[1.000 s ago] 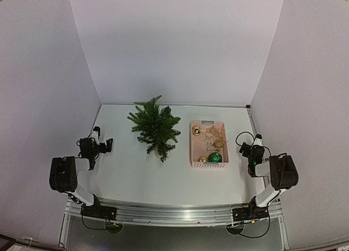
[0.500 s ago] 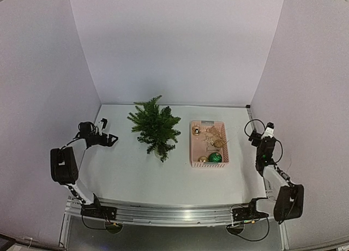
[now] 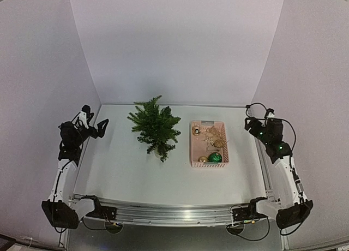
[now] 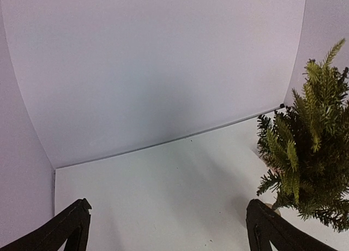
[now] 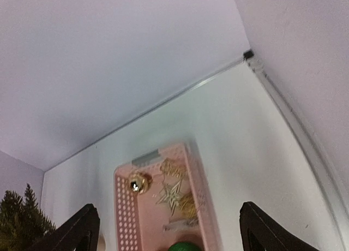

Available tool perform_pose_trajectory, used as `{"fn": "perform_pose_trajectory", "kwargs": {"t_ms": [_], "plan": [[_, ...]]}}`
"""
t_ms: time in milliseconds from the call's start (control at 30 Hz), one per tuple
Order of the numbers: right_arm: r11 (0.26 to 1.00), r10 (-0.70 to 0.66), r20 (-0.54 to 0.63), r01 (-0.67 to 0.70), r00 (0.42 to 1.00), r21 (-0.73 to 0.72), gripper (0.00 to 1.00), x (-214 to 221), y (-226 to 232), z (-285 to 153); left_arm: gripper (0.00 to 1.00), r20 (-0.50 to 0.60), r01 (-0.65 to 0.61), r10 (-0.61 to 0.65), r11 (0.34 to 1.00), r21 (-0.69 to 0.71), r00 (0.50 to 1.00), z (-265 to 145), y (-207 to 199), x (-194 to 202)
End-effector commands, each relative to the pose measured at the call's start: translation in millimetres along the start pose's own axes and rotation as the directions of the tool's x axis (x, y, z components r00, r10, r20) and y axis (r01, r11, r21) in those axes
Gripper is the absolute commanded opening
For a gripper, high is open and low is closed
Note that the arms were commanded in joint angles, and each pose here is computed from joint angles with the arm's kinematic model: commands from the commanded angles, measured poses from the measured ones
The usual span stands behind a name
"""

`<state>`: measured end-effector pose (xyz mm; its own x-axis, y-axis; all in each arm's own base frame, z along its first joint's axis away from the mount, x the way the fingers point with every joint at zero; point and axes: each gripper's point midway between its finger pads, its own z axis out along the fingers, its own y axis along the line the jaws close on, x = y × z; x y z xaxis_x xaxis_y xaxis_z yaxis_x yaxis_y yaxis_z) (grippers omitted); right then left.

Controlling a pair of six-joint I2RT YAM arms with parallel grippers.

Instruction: Decorate the small christmas tree

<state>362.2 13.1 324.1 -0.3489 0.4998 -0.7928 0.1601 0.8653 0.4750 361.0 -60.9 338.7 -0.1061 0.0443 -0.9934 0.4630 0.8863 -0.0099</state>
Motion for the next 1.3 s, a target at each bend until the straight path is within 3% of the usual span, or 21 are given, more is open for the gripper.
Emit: {"fn": "perform_pose_trajectory", "kwargs": {"t_ms": [0,100,200,433,800,900,1167,1267], "plan": [[0.988,0.155,-0.259,-0.146,0.953,0.054,0.87,80.9,27.3,8.0,1.00,0.075,0.030,-0.023,0.995,-0.093,0.997,-12.5,1.2,-28.7],[0.986,0.165,-0.308,-0.150,0.937,0.071,0.88,102.0,43.6,21.3,1.00,0.120,0.085,-0.068,0.986,-0.144,0.990,-21.9,7.3,-43.5],[0.981,0.188,-0.333,-0.162,0.924,0.104,0.86,111.9,48.6,38.7,1.00,0.172,0.234,-0.194,0.938,-0.256,0.966,-34.1,27.0,-47.9],[0.962,0.238,-0.244,-0.194,0.940,0.193,0.73,109.2,39.8,78.8,1.00,0.046,0.294,-0.290,0.937,-0.187,0.956,-22.8,14.1,-21.1],[0.944,0.270,-0.195,-0.220,0.943,0.247,0.59,117.7,38.8,136.9,1.00,0.066,0.301,-0.294,0.939,-0.165,0.954,-18.4,13.2,-20.9],[0.945,0.262,-0.192,-0.211,0.946,0.252,0.47,118.3,39.9,146.1,1.00,0.065,0.314,-0.308,0.937,-0.155,0.949,-17.4,12.1,-20.4],[0.947,0.253,-0.212,-0.196,0.944,0.255,0.04,124.9,39.3,153.3,1.00,0.071,0.349,-0.343,0.927,-0.136,0.937,-15.8,10.2,-20.4],[0.948,0.255,-0.218,-0.199,0.942,0.247,0.00,124.8,41.4,152.2,1.00,0.074,0.355,-0.348,0.927,-0.118,0.934,-14.9,7.7,-22.4]]}}
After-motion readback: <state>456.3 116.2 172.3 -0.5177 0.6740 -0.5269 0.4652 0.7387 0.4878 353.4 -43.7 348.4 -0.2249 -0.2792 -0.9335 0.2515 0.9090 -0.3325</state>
